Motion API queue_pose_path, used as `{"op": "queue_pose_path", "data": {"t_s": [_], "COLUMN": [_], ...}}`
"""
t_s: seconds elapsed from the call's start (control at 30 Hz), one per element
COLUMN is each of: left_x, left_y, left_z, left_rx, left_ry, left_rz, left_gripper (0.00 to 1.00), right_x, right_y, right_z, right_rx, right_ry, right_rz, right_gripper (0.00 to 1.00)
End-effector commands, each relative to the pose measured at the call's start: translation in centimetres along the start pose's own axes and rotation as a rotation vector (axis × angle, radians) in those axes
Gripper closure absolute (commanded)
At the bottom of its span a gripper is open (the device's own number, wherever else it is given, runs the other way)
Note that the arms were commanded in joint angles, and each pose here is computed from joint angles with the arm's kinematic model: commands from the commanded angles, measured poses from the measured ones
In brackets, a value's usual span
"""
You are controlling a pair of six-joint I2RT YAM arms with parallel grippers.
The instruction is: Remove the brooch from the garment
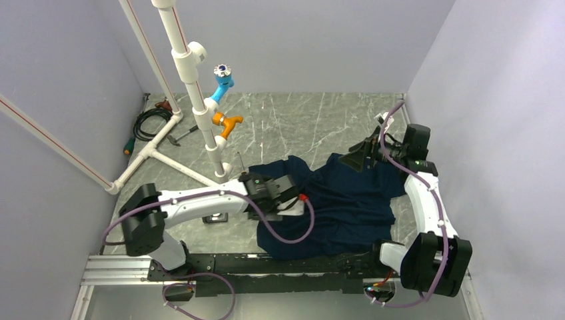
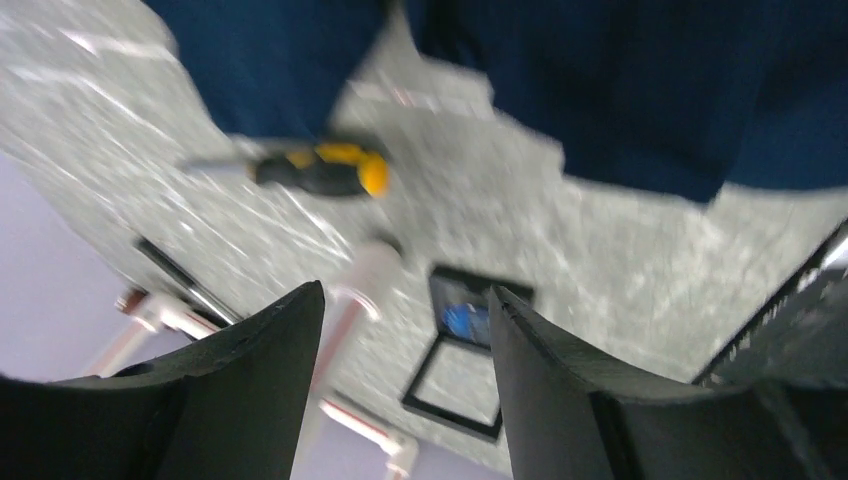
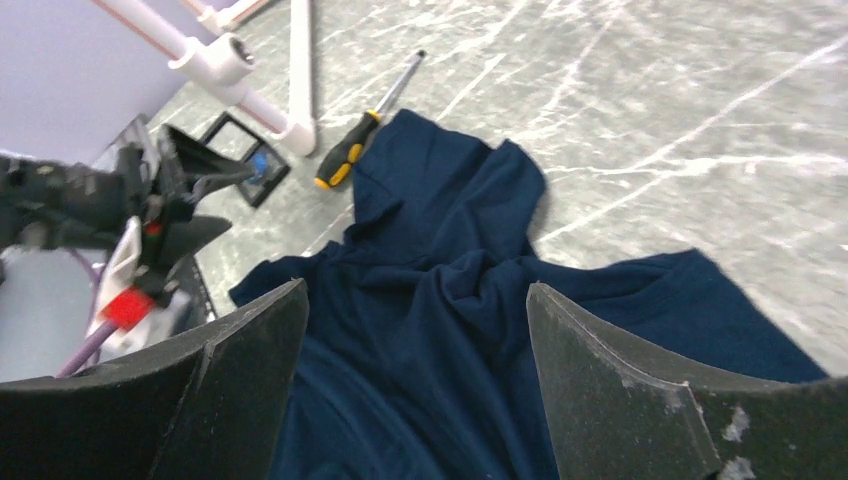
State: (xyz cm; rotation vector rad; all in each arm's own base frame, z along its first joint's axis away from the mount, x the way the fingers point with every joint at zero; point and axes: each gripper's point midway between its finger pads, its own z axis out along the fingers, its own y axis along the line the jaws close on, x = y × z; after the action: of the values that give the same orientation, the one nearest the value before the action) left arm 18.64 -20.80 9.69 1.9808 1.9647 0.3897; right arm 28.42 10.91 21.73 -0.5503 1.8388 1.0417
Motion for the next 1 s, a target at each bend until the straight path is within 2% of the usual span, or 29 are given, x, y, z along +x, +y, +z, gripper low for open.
{"op": "queue_pose_path", "data": {"t_s": [0.0,0.17,0.37,0.7,0.97], "left_x": [-6.3,-12.0,-15.6,-14.6,-14.5], "left_y": [2.6,7.2,11.2,18.0,16.8], "left_z": [-1.6,-1.9,1.1,8.2,12.2], "left_rx": [-0.008,-0.104,-0.071,-0.181,-0.118], "left_ry": [-0.101,-0.187,-0.221,-0.162,-0.19], "left_rz": [0.05,0.077,0.046,-0.06,-0.068], "left_gripper": [0.34,0.35,0.4,0.53,0.61], "right_x": [-2.1,-1.1,1.5,6.2,9.6], "right_y": [-2.7,-6.9,-11.4,-15.2,-16.5], "right_z": [-1.5,-3.8,-5.8,-5.8,-3.8], "right_rx": [0.128,0.274,0.355,0.376,0.358], "right_ry": [0.043,0.155,0.271,0.39,0.487], "right_rz": [-0.111,-0.088,-0.007,0.079,0.086], "right_gripper": [0.17,0.18,0.19,0.25,0.37]}}
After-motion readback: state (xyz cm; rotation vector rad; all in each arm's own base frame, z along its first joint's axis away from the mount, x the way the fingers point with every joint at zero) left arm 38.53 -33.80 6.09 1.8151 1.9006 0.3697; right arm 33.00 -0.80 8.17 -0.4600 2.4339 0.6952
